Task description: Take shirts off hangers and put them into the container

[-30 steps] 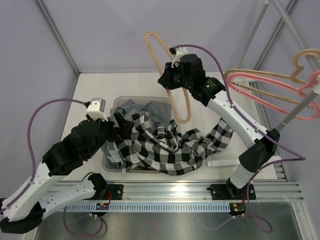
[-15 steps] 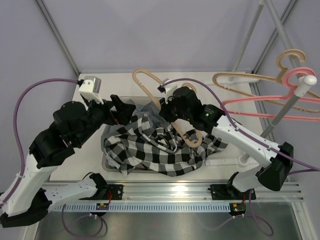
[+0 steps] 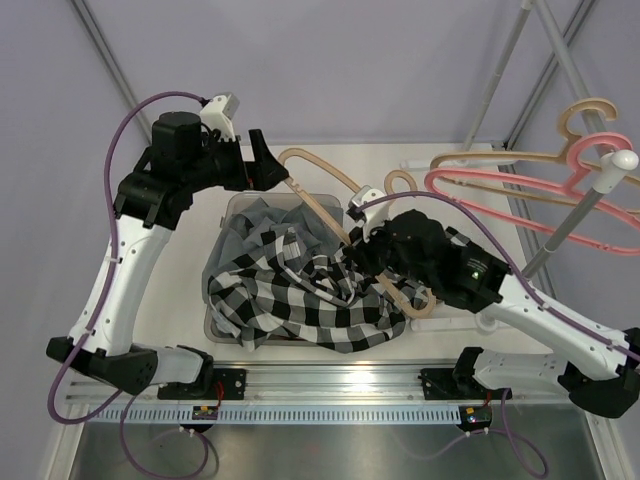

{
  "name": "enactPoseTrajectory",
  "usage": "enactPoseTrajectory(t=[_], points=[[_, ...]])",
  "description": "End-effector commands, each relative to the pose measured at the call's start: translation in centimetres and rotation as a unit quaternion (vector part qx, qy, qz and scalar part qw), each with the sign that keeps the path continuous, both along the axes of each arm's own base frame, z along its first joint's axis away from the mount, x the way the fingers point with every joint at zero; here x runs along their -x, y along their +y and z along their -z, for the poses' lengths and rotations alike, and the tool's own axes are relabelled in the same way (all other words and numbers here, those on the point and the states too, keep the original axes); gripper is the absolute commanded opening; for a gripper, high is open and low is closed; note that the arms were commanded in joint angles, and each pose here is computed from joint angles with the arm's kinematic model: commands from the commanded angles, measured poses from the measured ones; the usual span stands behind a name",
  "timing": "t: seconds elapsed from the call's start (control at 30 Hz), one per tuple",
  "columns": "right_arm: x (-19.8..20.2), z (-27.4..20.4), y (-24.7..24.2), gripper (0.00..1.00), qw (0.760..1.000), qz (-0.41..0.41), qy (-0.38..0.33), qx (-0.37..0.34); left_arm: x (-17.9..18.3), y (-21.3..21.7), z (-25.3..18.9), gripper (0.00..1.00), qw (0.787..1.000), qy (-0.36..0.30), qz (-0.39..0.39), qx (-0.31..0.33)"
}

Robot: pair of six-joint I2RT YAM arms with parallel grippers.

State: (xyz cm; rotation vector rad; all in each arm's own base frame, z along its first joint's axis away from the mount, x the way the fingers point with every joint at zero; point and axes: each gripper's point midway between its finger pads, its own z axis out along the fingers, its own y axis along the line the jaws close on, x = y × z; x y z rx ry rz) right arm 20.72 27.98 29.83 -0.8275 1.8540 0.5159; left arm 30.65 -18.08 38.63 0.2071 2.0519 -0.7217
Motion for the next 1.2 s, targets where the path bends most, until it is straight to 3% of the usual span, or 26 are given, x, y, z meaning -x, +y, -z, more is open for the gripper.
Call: enactPoseTrajectory(t=[0.0,0.17,0.4,0.63,0.7,0.73,0.77,0.87,0.9,0.97,1.1,1.13,1.17], points=[[0.8,-1.5,-1.8,0.0,1.0,0.001,-0.027,0.001,2.2,-3.1,-2.7,0.99,0.99,-0.008,0.12,0.069],[1.5,-1.5,-2.2,0.0,1.0,-0.011,-0.026,0.003,2.4,-5.3,-3.4,0.99,0.976,-0.011,0.179,0.126],[2.1,-1.5,-1.6,0.0,0.999,-0.027,-0.024,0.006,4.7,-7.9,-5.2,0.99,0.929,0.011,0.285,0.237],[2.5,-1.1,-1.5,0.0,0.999,-0.036,-0.017,0.017,5.0,-8.4,-5.5,0.98,0.912,0.021,0.307,0.272],[2.4,-0.9,-1.6,0.0,0.999,-0.032,-0.015,0.027,5.1,-8.5,-5.4,0.81,0.908,0.033,0.31,0.28],[2.3,-0.9,-1.7,0.0,0.999,-0.028,-0.017,0.03,5.2,-8.4,-5.4,0.68,0.907,0.034,0.31,0.283],[2.3,-1.1,-1.9,0.0,0.999,-0.024,-0.019,0.03,5.4,-8.5,-5.3,0.49,0.905,0.043,0.312,0.285],[2.4,-1.4,-2.2,0.0,0.999,-0.024,-0.023,0.03,5.4,-8.5,-5.3,0.22,0.904,0.04,0.314,0.288],[2.5,-1.6,-2.3,0.0,0.999,-0.024,-0.023,0.029,5.4,-8.5,-5.1,0.19,0.904,0.043,0.313,0.288],[2.5,-1.9,-2.5,0.0,0.999,-0.022,-0.025,0.03,5.4,-8.5,-4.6,0.01,0.905,0.049,0.312,0.285],[1.5,-2.0,-3.6,0.0,0.998,0.018,-0.031,0.045,5.7,-8.3,-4.3,0.0,0.907,0.043,0.304,0.287],[1.1,-2.1,-4.1,0.11,0.998,0.037,-0.032,0.05,5.9,-8.2,-4.4,0.0,0.907,0.035,0.304,0.29],[0.8,-2.6,-4.6,0.47,0.997,0.054,-0.037,0.049,6.4,-7.9,-6.0,0.0,0.905,-0.003,0.301,0.3]])
